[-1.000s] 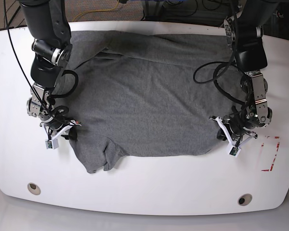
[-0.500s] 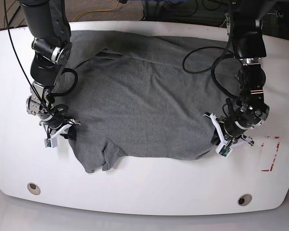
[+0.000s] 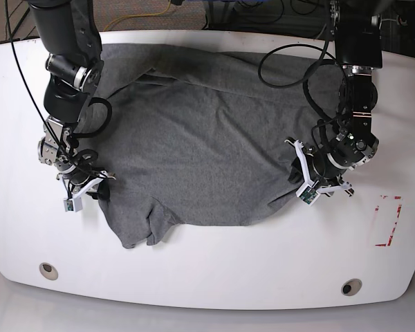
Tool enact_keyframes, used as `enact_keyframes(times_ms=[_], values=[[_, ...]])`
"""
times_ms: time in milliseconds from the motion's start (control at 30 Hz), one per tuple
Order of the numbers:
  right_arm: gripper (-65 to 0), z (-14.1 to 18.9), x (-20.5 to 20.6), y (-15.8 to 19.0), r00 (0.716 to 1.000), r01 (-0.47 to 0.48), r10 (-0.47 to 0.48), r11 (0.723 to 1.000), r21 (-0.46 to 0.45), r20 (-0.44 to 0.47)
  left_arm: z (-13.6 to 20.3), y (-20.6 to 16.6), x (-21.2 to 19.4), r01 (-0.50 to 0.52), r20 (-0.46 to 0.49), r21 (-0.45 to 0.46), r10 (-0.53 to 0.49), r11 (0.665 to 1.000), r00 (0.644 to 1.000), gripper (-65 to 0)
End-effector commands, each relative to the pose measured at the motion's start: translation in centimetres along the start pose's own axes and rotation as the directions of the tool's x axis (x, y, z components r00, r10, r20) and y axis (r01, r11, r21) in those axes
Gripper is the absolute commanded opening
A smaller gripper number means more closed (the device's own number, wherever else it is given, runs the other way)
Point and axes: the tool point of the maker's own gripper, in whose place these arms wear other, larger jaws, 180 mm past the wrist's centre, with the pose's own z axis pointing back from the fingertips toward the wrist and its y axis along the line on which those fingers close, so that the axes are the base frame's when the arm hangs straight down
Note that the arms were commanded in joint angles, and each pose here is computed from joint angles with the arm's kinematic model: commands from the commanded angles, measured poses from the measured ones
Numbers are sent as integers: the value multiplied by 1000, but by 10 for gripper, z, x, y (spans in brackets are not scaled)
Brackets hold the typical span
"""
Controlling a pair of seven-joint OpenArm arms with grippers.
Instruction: Layout the t-shirt on the table in an organized manner, then fold the t-shirt properly
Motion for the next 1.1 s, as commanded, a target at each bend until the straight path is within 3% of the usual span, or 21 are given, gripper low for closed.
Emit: enact_keyframes(times_ms=[0,167,433,800,1067], values=[[-561,3,21,-7,999,-18,19,1000,-13,39,6,12,20,2,66,27,-4,1000,998,-287],[-561,3,21,-7,999,-18,19,1000,-13,39,10,21,19,-16,71,46,12,999,997,-169],[-561,3,20,-7,999,-18,18,1000,-13,38,11,43,40,-27,110,87,17,996,994,-172],[-561,3,20,-7,999,-18,19,1000,-13,39,-22,87,29,-264,104,110,253,958,962,-171],[-561,0,18,-1,999,-14,14,1000,-3,38,-55,84,8,-360,43,50,358,932,933,-172]])
